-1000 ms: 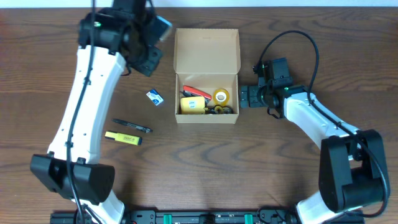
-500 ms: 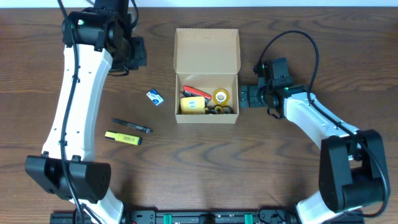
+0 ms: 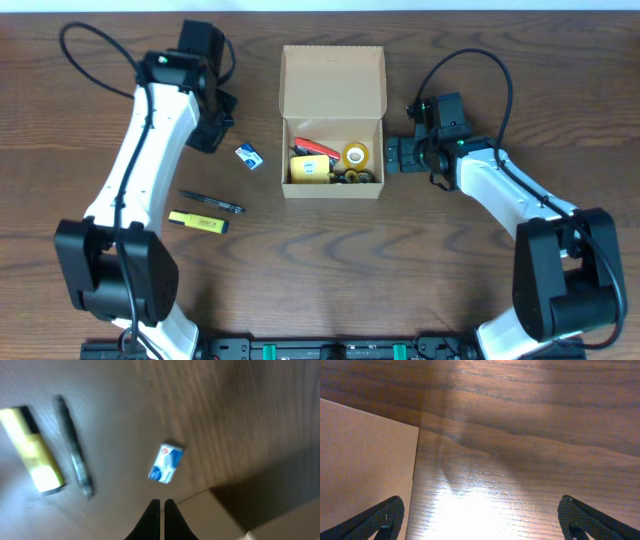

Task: Pack container
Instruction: 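Withdraw the left gripper from the box toward the staples box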

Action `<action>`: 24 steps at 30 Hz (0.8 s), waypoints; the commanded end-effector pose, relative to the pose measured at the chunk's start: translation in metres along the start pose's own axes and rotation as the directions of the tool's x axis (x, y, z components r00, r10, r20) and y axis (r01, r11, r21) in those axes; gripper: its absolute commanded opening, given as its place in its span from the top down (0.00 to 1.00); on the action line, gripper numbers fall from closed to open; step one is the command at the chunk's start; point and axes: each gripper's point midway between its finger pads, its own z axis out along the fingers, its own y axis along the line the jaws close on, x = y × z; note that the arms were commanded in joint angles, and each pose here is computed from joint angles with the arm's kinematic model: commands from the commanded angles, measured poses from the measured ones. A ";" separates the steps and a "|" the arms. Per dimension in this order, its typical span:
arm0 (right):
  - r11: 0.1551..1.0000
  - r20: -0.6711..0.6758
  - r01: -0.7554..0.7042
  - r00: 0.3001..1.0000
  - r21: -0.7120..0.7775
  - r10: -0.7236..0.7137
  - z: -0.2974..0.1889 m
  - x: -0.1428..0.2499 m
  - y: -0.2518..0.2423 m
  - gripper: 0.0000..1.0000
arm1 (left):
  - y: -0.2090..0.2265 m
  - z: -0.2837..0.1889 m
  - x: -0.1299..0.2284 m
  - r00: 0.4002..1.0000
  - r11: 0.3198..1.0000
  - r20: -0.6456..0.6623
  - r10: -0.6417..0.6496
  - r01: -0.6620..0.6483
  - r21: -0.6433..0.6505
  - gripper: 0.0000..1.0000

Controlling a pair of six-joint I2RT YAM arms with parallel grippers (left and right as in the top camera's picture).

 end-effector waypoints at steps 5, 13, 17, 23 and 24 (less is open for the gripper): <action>1.000 -0.013 0.012 1.000 0.003 -0.011 0.003 0.003 -0.002 0.01 | -0.009 0.041 0.020 0.994 0.991 0.001 -0.112 0.112 0.075 0.79; 1.000 -0.013 0.012 1.000 0.003 -0.011 0.003 0.003 -0.002 0.01 | 0.001 0.060 0.025 0.993 0.992 0.024 -0.114 0.112 0.060 0.38; 1.000 -0.013 0.012 1.000 0.003 -0.011 0.003 0.003 -0.002 0.01 | 0.008 0.067 0.030 0.997 0.997 0.045 -0.065 0.063 0.041 0.37; 1.000 -0.013 0.012 1.000 0.003 -0.011 0.003 0.003 -0.002 0.01 | 0.001 0.071 0.037 0.993 0.996 0.102 0.067 -0.073 0.060 0.37; 1.000 -0.013 0.012 1.000 0.003 -0.011 0.003 0.003 -0.002 0.01 | 0.001 0.070 0.036 0.990 0.995 0.120 0.072 -0.079 0.056 0.37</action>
